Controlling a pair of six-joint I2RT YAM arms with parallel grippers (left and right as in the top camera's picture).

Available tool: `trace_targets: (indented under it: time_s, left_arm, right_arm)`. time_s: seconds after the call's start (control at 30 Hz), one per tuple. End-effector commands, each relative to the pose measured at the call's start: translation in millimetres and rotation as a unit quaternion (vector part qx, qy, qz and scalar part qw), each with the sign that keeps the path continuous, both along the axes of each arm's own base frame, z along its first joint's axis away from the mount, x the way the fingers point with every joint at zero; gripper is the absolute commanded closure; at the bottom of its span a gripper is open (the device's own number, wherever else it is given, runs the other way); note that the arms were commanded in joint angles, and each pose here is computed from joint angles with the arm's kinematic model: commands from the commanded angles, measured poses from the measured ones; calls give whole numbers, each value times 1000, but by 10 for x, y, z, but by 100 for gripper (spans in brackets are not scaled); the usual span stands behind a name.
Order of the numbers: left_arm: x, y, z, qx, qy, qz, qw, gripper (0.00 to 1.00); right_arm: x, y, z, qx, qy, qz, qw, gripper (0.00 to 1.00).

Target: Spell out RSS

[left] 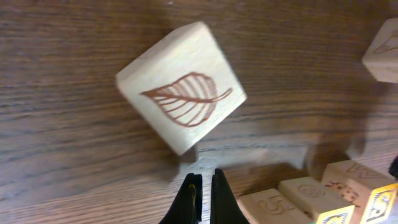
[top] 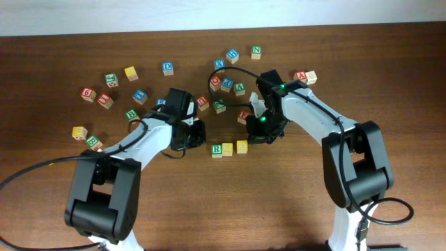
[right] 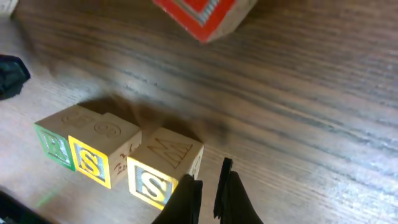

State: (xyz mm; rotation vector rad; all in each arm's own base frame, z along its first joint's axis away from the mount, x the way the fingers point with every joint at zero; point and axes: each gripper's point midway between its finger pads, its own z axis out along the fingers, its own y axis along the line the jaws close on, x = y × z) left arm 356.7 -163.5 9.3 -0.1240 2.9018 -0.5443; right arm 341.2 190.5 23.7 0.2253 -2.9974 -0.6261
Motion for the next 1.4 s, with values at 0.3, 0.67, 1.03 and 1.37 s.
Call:
trace_targets:
  time_s: [0.3,0.67,1.03,1.37]
  left_arm:
    - [-89,-94,-52,-9,17,-4,1000,100]
    - [-142,-159,-57,-11,28,6,1000,100]
    - [-183,-164,-62,-18,46,25,998,100]
    - [-198,-173,-60,-22,53,33,998,100]
  right_arm:
    - [-105,-31,-157,-43,16,-16,999,96]
    - [-205,142,-184,-47,14,1,999,96]
    - [-264,135,-180,-50,30,-7,998,96]
    - [-295,155,-167,-43,37,-6,998,96]
